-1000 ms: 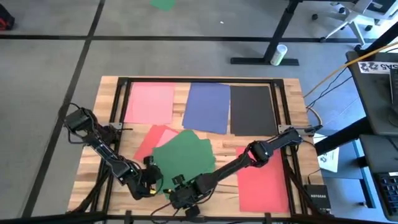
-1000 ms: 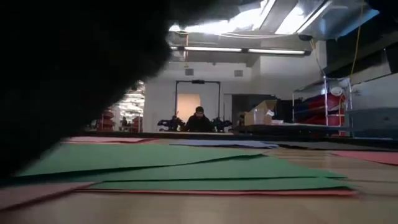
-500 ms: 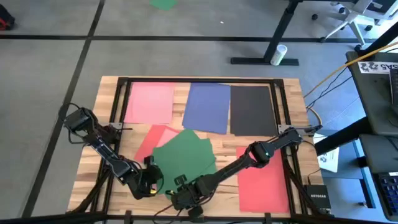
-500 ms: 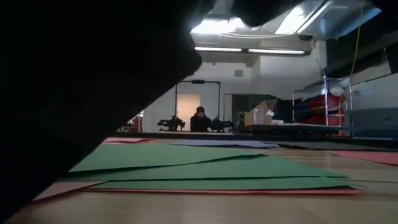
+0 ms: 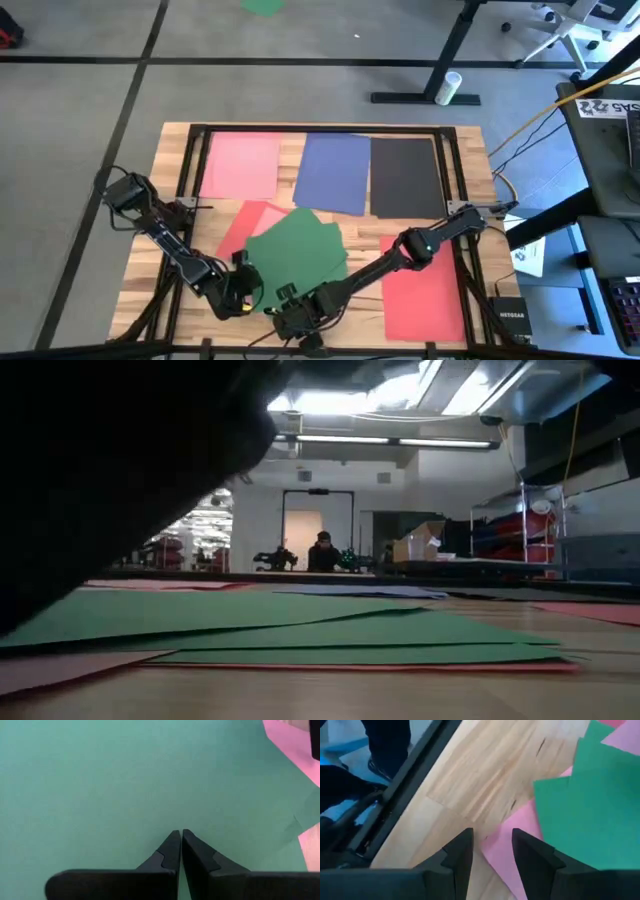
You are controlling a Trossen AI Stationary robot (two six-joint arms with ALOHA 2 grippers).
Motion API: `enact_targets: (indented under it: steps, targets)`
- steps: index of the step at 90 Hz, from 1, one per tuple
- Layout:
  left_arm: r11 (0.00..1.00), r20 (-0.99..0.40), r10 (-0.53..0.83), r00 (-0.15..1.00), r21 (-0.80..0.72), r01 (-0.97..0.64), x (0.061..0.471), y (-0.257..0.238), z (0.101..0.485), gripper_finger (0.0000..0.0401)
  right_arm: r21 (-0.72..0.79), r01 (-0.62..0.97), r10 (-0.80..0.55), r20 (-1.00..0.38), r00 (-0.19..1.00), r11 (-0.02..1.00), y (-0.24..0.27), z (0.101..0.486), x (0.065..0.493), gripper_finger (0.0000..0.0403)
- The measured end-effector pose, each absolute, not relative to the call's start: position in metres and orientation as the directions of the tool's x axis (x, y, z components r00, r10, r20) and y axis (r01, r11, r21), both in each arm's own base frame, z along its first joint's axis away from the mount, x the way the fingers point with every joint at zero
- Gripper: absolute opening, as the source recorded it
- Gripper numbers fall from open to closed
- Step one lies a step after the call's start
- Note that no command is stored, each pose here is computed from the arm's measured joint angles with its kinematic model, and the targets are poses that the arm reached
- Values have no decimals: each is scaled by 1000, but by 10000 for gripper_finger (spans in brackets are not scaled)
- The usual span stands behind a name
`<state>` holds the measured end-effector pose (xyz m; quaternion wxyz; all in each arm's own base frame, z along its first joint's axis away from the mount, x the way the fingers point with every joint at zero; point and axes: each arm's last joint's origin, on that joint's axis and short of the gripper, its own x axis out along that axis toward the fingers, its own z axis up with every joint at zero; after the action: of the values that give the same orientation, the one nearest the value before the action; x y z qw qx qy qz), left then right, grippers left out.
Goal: Organize paper
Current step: Stack the pink paper on top of the other pink papers on the table
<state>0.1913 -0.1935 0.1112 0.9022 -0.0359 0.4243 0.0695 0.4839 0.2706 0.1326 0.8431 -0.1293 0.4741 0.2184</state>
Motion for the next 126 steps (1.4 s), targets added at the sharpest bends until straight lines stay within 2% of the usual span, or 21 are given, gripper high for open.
enact_targets:
  steps: [20,27,39,44,76,108,126]
  targets:
    - [987,-770,94,631,-10,-159,191,-194,111,0,-38,-471,205,-867,455,881,268,130,484,115]
    - [987,-770,94,632,-11,-160,191,-194,111,0,-37,-470,206,-867,454,882,267,130,484,89]
    - [988,-765,86,638,-19,-156,192,-194,111,0,-72,-481,183,-868,462,874,266,129,484,21]
    - [987,-762,83,642,-24,-156,192,-195,112,0,-93,-491,171,-867,467,866,265,129,484,8]
    - [990,-753,34,658,-65,-125,191,-199,121,0,-119,-486,150,-865,479,866,268,130,483,0]
    - [987,-609,-98,787,-160,-1,176,-223,179,0,-152,-481,139,-846,515,863,277,150,475,0]
    - [988,-520,-145,842,-124,94,163,-240,208,0,-185,-451,121,-814,568,873,274,179,472,0]
